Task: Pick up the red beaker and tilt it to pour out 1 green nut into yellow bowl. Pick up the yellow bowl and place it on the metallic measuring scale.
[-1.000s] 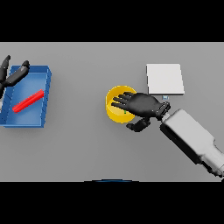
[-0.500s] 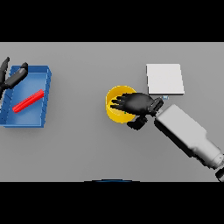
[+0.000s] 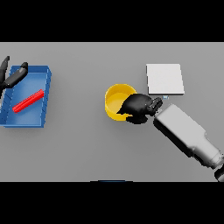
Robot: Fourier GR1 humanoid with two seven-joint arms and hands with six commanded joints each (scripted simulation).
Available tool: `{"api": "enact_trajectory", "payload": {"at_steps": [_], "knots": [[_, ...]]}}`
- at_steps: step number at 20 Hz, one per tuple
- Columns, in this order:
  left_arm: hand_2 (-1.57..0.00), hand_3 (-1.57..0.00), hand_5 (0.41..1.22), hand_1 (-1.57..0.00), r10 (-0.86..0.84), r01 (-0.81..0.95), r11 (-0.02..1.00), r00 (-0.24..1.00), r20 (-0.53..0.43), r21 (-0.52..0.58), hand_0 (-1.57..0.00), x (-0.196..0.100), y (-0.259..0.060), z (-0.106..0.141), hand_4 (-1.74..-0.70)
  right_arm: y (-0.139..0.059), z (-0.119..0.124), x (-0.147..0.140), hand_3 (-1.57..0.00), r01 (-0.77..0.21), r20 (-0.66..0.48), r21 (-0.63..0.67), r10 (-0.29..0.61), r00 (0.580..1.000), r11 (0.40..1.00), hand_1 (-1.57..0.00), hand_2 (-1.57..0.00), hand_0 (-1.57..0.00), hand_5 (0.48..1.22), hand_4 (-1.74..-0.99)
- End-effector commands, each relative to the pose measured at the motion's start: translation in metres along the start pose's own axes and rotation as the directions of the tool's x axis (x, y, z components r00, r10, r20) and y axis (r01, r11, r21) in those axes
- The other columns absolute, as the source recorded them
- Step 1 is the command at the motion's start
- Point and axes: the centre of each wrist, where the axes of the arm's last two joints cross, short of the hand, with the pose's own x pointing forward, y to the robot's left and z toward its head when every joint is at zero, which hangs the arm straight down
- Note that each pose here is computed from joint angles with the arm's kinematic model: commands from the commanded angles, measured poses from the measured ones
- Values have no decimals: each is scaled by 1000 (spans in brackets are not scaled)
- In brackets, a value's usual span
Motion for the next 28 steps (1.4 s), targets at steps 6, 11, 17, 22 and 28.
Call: {"api": "enact_trajectory", "payload": {"at_steps": [6,11,17,22,28], "knots": [[1,1,697,1,-3,3,1000,1000,-12,0,1,-2,2,-2,-719,0,1,-2,-1218,-35,-19,-29,34,999,999,-1453,-1264,-1461,1191,-1699],[1,1,695,1,-1,1,1000,1000,-12,0,1,1,4,-1,-717,-8,8,-4,-1323,0,-22,-61,-1,1000,998,-1532,-1327,-1535,1211,-1727],[1,1,692,1,-9,9,1000,1000,-21,-2,1,-3,0,1,-723,-35,39,-10,-1228,27,-60,-109,-33,998,994,-1561,-1429,-1562,1218,-1737],[1,1,686,1,-10,11,1000,1000,-12,2,1,0,6,0,-716,-42,56,-11,-1164,12,-132,-177,-36,991,984,-1568,-1497,-1568,1220,-1740],[1,1,710,1,-7,7,1000,1000,-6,0,1,4,4,3,-727,-49,68,-20,-1151,-10,-211,-226,-38,977,974,-1570,-1527,-1567,1221,-1741]]}}
